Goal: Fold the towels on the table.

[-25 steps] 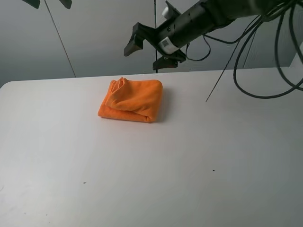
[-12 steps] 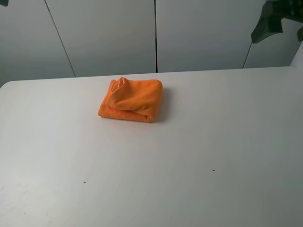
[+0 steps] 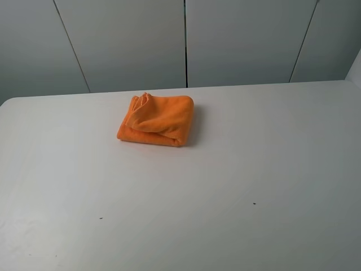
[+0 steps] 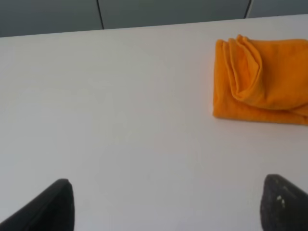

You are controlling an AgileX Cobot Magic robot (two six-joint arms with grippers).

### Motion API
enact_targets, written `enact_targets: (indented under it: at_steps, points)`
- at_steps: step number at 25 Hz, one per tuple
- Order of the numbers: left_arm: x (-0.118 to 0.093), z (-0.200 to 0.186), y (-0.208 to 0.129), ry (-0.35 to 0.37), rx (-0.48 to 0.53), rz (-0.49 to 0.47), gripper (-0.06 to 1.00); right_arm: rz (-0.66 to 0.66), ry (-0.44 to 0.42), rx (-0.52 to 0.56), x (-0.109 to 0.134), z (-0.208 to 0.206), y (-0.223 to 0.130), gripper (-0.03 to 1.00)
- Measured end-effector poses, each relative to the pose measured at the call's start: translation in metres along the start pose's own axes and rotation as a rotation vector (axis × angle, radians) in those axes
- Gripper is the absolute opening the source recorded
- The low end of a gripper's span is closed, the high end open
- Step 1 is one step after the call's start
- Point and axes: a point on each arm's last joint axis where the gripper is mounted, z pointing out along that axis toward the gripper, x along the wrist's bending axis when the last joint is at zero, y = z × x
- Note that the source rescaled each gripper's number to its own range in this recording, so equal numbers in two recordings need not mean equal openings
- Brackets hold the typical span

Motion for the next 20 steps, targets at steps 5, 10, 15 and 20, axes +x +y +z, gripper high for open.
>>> enact_targets:
  at_steps: [5,10,15,20]
  points:
    - [0.004,-0.030,-0.059,0.069,-0.072,0.016,1.00,0.006,-0.005,-0.035,-0.001,-0.039,-0.036,1.00]
    - [0.008,-0.050,-0.112,0.115,-0.188,-0.017,1.00,0.000,-0.008,-0.043,-0.002,-0.058,-0.060,1.00]
    - [0.009,-0.042,-0.135,0.112,-0.126,-0.017,1.00,-0.031,0.021,-0.062,0.001,-0.057,-0.072,1.00]
    - [0.009,-0.031,-0.142,0.102,-0.083,-0.012,1.00,-0.081,0.145,-0.050,0.013,-0.034,-0.080,1.00]
